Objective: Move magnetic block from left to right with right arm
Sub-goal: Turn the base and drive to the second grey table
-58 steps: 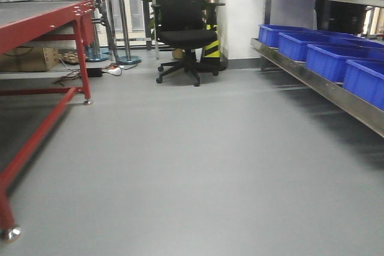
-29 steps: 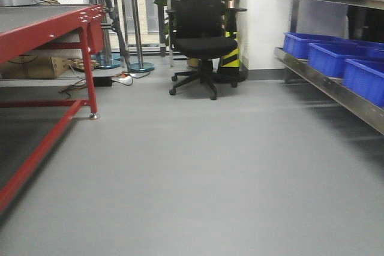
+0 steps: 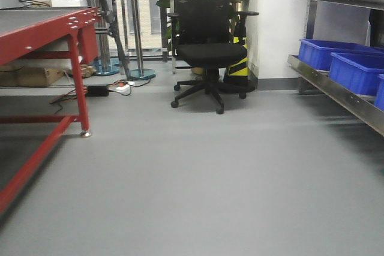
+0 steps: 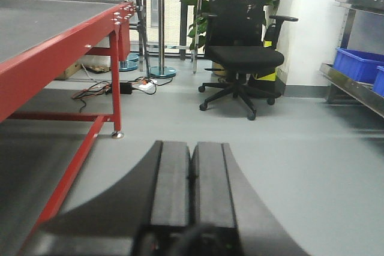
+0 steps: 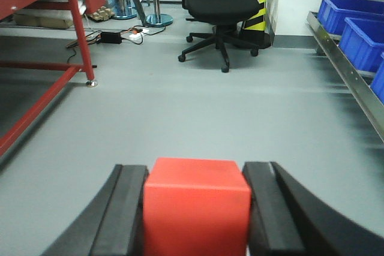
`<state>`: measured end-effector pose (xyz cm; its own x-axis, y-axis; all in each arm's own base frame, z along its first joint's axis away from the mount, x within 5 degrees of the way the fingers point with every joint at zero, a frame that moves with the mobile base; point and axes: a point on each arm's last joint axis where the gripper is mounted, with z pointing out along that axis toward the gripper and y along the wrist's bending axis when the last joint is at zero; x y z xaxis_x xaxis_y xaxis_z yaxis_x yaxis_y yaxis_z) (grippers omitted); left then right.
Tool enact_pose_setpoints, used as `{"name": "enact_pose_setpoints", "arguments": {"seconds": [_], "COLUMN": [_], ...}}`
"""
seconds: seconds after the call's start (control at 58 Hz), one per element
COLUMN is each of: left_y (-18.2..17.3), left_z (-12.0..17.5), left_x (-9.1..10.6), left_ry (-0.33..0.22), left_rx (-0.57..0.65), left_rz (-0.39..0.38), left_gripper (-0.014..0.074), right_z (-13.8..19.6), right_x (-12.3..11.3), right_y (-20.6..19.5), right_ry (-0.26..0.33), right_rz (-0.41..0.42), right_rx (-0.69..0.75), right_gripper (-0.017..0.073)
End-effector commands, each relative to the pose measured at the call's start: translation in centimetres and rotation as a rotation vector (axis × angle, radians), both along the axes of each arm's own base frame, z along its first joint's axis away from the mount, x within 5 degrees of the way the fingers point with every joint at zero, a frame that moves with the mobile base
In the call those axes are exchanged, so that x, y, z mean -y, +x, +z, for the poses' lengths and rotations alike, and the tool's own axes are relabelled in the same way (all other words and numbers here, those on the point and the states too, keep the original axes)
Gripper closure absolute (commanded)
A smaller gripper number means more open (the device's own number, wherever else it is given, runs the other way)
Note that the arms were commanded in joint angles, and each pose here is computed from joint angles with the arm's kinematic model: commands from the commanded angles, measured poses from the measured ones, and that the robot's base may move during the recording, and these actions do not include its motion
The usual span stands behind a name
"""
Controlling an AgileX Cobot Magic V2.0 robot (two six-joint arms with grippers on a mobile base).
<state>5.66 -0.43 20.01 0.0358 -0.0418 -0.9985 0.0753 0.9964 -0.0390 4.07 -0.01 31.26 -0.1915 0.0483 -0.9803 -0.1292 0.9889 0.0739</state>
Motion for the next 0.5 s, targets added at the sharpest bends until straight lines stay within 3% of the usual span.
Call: {"name": "enact_pose_setpoints", "arguments": {"seconds": [0.0,0.483], "left_y": [-0.04,-0.04], "left_z": [0.54,0.54], "left_x": [-0.06,-0.06], "left_ry": [-0.017,-0.017], "left_rx": [0.078,0.078], "left_rz": [0.004,0.004], "left_gripper": [0.072,0.072], "right_z": [1.64,1.64], "right_x": [-0.12,-0.11], "right_y": [0.17,0.17], "right_ry": [-0.007,-0.007], "right_rz": [0.012,0.012], "right_rx": [0.103,0.102], "right_gripper": [0.0378,0.0378]}}
